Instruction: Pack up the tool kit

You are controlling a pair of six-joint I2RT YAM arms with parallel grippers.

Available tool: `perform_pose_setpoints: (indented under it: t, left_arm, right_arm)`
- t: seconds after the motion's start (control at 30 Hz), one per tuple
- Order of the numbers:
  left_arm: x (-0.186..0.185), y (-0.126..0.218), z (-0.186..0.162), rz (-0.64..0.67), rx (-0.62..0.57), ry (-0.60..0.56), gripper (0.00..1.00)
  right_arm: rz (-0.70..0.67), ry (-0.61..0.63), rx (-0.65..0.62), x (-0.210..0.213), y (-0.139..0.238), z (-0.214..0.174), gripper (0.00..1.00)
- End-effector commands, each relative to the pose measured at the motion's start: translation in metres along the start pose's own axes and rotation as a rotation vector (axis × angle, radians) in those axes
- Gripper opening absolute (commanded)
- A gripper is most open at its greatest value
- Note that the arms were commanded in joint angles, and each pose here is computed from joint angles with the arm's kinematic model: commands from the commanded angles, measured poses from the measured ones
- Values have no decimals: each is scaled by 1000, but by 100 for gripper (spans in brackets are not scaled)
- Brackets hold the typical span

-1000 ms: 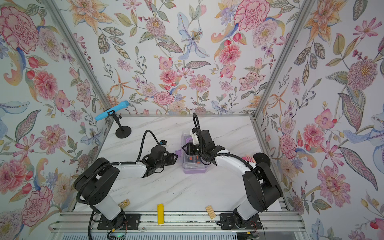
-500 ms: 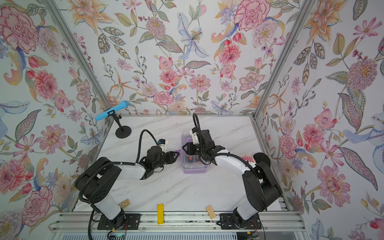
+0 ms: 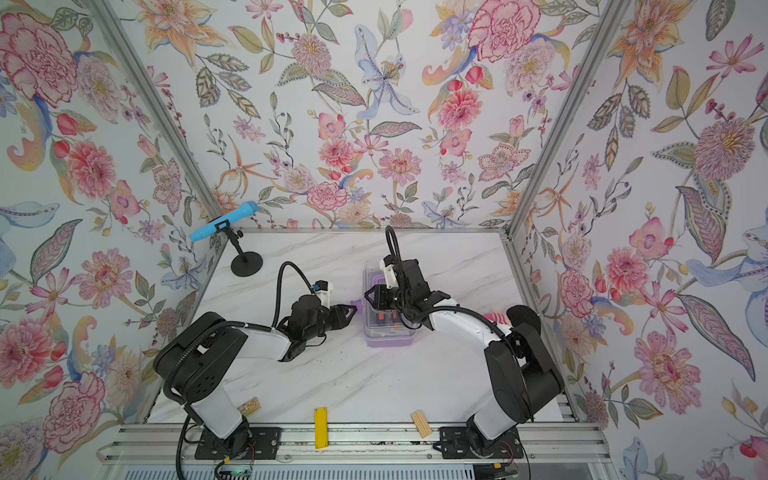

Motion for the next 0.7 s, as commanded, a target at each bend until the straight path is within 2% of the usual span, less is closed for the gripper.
perform_pose_setpoints:
  t: [0.0,0.2,0.33,0.67]
  left_arm:
    - [8,-3,-4,-15,-5,32,42]
    - [14,-6,-6,-8,-3,48,41]
    - [13,-9,-6,-48,-24,68,40]
    - [13,-17,-6,-136,-46,131,28]
  right_arm:
    - [-192,-110,254,-49,-14,-57,39]
    - [-192,-111,255,-49,-14,-57,39]
    - [-189,-113,261,-50,-16,-57,38]
    - [-192,-122,261,-53,-15,-57,39]
Point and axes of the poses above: each gripper's point midway between its finger pads, its own y axis back along the fingers, its own x axis along the line the jaws close on, z = x × y, the point moved 7 cm from there along y, back along the fingers, and after that the axes turned 9 degrees about -y, right-handed, at the moved point
